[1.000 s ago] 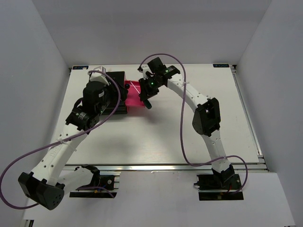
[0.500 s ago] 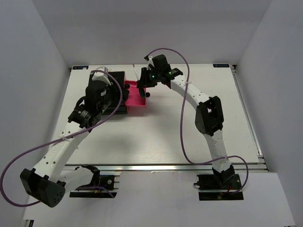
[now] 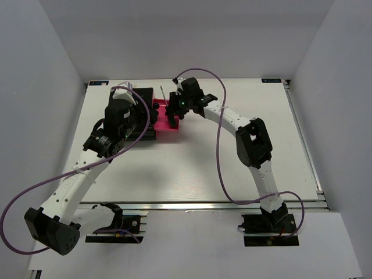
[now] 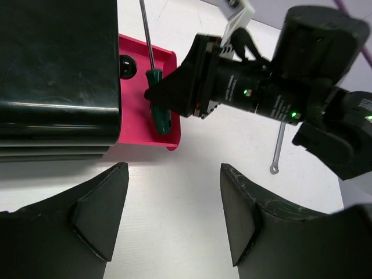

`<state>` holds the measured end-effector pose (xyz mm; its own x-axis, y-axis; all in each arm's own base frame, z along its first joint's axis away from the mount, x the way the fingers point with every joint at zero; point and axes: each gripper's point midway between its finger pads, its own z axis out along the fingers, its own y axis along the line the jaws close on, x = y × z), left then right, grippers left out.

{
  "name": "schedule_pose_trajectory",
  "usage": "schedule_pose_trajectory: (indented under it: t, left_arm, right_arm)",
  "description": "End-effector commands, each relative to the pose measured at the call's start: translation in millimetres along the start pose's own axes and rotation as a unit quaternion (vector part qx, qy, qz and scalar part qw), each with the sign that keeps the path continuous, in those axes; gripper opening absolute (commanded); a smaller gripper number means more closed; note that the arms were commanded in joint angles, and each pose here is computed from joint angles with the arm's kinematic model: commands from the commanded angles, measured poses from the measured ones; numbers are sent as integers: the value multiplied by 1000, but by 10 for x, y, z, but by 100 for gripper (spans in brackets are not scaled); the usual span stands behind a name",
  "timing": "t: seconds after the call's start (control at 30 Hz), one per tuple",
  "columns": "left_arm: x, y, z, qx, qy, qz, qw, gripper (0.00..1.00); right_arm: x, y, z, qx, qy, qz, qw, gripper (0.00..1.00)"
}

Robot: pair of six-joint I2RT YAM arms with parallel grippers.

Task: Sort the tools into containers

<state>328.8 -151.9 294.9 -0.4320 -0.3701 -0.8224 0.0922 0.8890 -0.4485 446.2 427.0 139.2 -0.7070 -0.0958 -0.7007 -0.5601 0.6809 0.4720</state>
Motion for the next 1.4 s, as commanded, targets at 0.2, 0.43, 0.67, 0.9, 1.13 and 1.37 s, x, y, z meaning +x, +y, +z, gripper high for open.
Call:
schedule_pose_trajectory:
  t: [0.2, 0.43, 0.67, 0.9, 1.13, 1.37]
  left_arm:
    - [-136, -55, -95, 6, -17, -4, 1000, 74]
    - [-99, -42, -89, 7, -16, -7, 1000, 74]
    - [-110, -47, -94, 7, -16, -5, 1000, 74]
    - [-97, -39, -97, 7, -16, -6, 1000, 74]
    - [-111, -47, -103, 8, -17, -5, 1000, 74]
    - [-105, -56, -99, 10, -16, -5, 1000, 74]
  right_arm:
    - [-100, -145, -63, 37, -15, -85, 996, 0]
    - [22, -265, -132, 61, 16, -134, 989, 0]
    - [137, -287, -160, 58, 36, -164, 984, 0]
    - [246, -200, -180, 41, 56, -194, 979, 0]
    - [378, -177, -174, 40, 79, -200, 976, 0]
    - [382, -125, -162, 33, 87, -203, 975, 0]
